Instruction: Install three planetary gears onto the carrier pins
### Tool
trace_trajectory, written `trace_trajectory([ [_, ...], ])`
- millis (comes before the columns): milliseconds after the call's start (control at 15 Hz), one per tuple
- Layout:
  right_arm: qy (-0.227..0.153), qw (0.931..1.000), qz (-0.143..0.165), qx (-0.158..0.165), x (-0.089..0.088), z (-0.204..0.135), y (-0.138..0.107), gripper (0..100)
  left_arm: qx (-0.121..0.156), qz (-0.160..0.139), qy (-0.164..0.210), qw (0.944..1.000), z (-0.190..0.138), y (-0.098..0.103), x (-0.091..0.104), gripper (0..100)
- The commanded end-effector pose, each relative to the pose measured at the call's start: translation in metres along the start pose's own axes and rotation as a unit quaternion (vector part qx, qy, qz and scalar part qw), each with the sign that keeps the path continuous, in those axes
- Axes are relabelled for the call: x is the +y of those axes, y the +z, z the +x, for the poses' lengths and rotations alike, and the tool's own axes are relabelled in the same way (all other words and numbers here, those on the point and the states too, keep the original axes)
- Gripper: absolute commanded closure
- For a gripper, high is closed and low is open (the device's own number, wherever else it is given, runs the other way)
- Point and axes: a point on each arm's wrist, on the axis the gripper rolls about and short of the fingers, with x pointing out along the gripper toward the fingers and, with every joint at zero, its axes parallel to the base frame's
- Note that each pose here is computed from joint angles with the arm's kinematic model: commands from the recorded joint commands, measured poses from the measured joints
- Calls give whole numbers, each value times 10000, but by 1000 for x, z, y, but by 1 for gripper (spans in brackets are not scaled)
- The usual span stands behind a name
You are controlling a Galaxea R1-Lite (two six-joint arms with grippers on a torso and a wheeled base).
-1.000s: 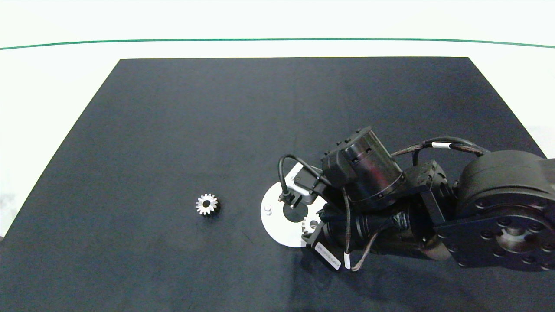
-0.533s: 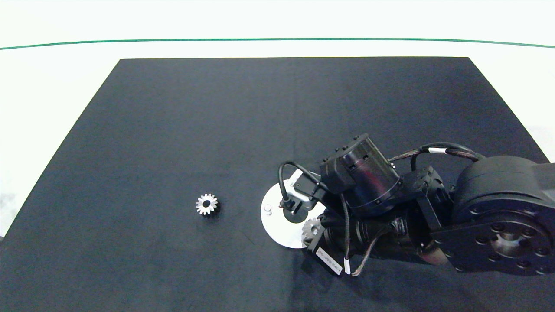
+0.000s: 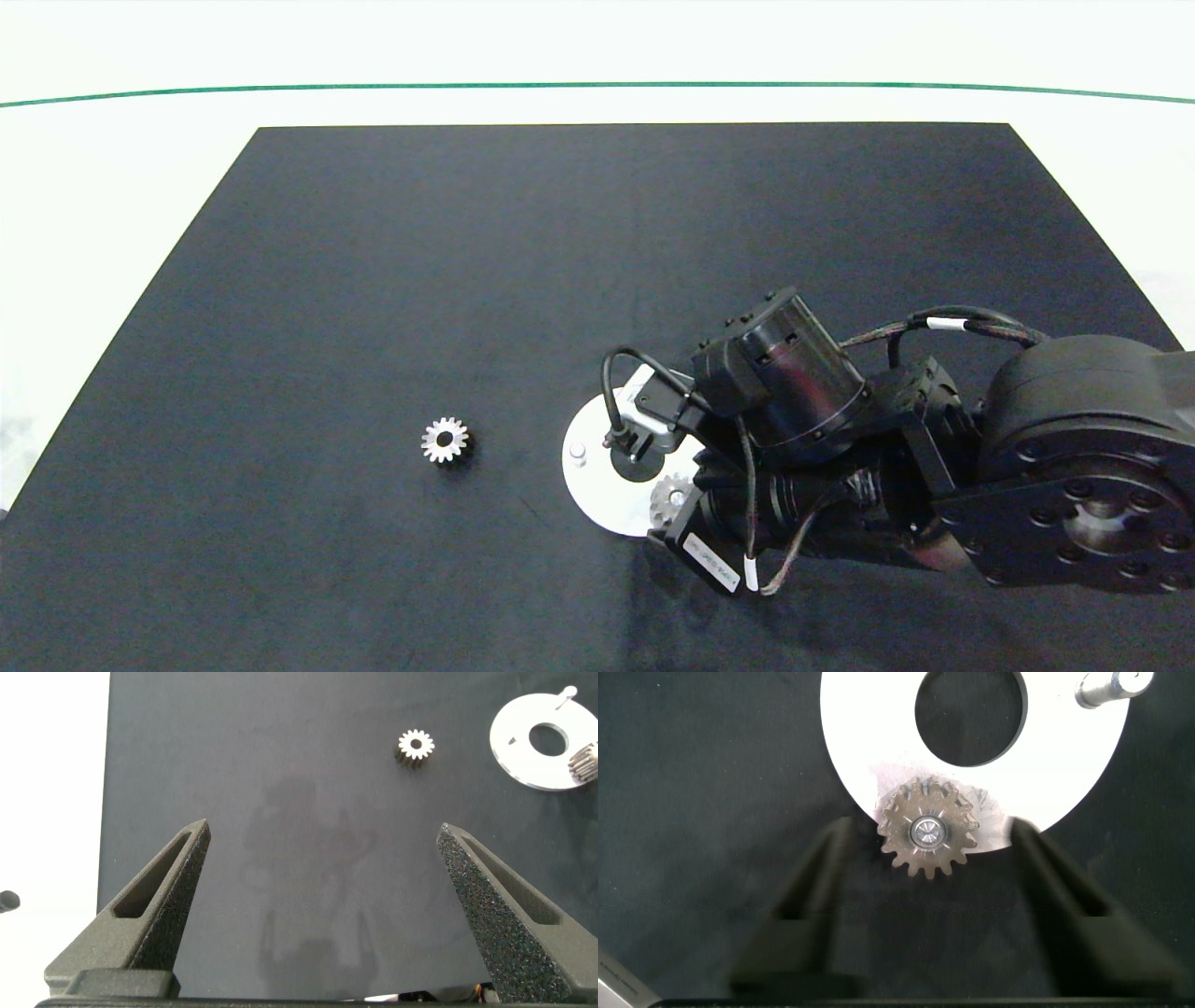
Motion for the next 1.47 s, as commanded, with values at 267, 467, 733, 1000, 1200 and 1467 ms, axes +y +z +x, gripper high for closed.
trace_trajectory([
  [267, -49, 9993, 131, -347, -9, -50, -17, 0, 33, -5, -14, 10000, 1, -1, 0, 0],
  [467, -493, 9966, 577, -334, -43, -78, -36, 0, 55, -5, -32, 10000, 1, -2, 0, 0],
  [733, -1137, 9834, 1404, 155, -91, -77, -75, 0, 25, -5, -21, 10000, 0, -2, 0, 0],
  [1000, -1179, 9778, 1732, -48, -113, -92, -84, 0, 40, -13, -23, 10000, 0, -2, 0, 0],
  [1200, -1371, 9704, 1986, 29, -132, -87, -88, 0, 33, -13, -22, 10000, 0, -2, 0, 0],
  [1467, -1143, 9710, 2099, 54, -148, -64, -80, 0, 39, -13, -30, 10000, 0, -2, 0, 0],
])
